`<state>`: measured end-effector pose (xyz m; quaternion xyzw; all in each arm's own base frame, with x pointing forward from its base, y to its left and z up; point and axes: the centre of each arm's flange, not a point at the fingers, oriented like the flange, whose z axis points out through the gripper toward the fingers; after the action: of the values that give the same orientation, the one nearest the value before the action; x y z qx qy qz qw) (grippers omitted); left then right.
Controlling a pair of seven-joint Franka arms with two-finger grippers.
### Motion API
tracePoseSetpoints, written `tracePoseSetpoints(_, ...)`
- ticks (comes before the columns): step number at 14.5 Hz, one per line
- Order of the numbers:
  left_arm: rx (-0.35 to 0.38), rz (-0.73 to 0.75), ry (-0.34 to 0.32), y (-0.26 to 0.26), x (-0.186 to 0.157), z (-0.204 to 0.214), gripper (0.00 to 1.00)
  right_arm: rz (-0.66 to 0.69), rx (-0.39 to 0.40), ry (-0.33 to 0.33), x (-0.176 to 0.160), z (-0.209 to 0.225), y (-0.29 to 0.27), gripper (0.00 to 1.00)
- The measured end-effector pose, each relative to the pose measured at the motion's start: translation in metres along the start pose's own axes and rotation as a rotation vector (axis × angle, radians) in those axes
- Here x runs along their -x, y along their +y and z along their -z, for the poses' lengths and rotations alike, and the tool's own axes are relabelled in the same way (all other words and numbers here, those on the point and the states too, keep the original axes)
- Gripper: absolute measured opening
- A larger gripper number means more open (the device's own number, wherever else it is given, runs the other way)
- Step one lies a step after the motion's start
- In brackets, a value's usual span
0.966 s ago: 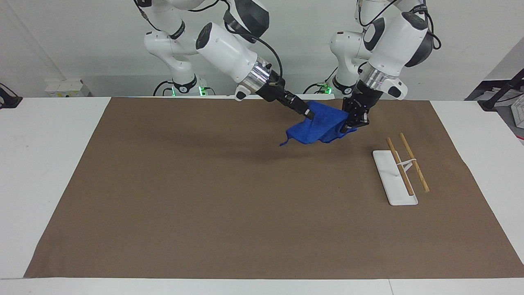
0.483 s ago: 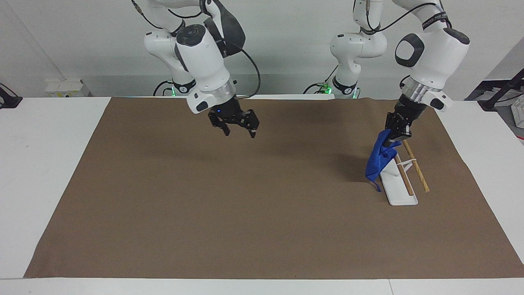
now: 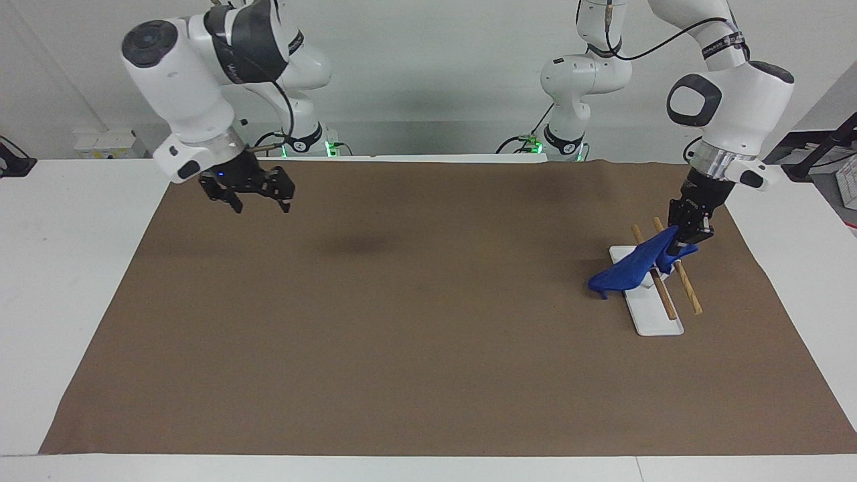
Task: Right arm passes towel to left arm to hang
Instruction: 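Drape the towel over the wooden rods with the left gripper and release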
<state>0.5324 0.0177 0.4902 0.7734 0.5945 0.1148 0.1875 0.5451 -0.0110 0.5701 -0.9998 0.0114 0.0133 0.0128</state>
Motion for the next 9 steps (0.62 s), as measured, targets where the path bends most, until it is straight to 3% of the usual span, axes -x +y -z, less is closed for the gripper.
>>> tracePoseSetpoints(3, 0.044, -0.102, 0.042, 0.017, -0.037, 0.018, 0.03, 0.013, 0.033, 0.023, 0.002, 0.023, 0.038, 1.0)
tracePoseSetpoints(9, 0.036, -0.21, 0.078, 0.013, -0.082, 0.02, 0.03, 0.032, 0.038, -0.018, 0.009, 0.037, 0.027, 1.0)
